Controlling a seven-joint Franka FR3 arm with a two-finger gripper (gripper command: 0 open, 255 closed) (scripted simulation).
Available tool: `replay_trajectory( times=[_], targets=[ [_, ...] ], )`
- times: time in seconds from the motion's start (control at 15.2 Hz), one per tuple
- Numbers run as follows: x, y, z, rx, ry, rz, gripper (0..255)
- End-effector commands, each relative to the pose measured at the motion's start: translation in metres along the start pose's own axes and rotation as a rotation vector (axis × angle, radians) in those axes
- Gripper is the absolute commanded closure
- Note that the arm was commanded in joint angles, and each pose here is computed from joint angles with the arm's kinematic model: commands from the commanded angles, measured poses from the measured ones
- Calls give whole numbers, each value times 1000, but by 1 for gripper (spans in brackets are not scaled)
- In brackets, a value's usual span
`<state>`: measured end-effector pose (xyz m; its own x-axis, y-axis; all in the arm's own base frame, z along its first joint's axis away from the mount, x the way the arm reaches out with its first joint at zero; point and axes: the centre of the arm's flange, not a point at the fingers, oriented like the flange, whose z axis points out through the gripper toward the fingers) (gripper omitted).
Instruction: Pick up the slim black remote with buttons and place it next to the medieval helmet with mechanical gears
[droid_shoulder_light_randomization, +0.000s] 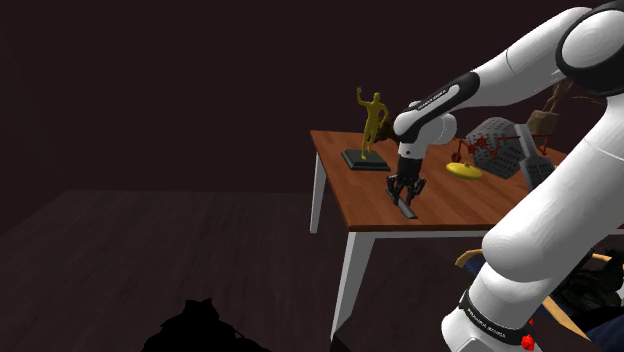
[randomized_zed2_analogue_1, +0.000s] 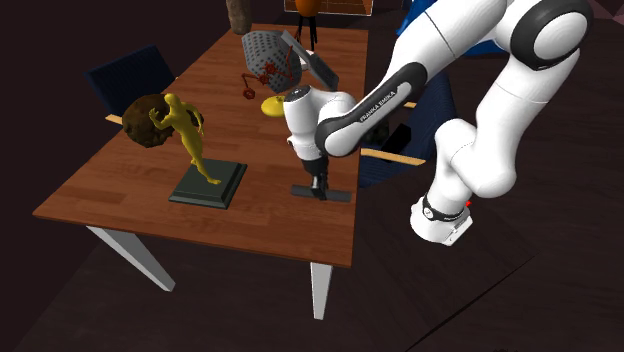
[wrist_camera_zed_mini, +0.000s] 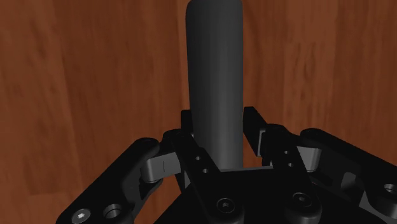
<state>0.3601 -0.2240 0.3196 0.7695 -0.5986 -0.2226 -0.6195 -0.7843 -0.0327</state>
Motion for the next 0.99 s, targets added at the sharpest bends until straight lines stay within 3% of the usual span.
replay_trajectory(
  times=[0.0, 0.92],
  targets=[
    [-1, -1, -10, 0, -2, -1, 255],
    [-18, -3, -82, 0, -2, -1, 255]
  ],
)
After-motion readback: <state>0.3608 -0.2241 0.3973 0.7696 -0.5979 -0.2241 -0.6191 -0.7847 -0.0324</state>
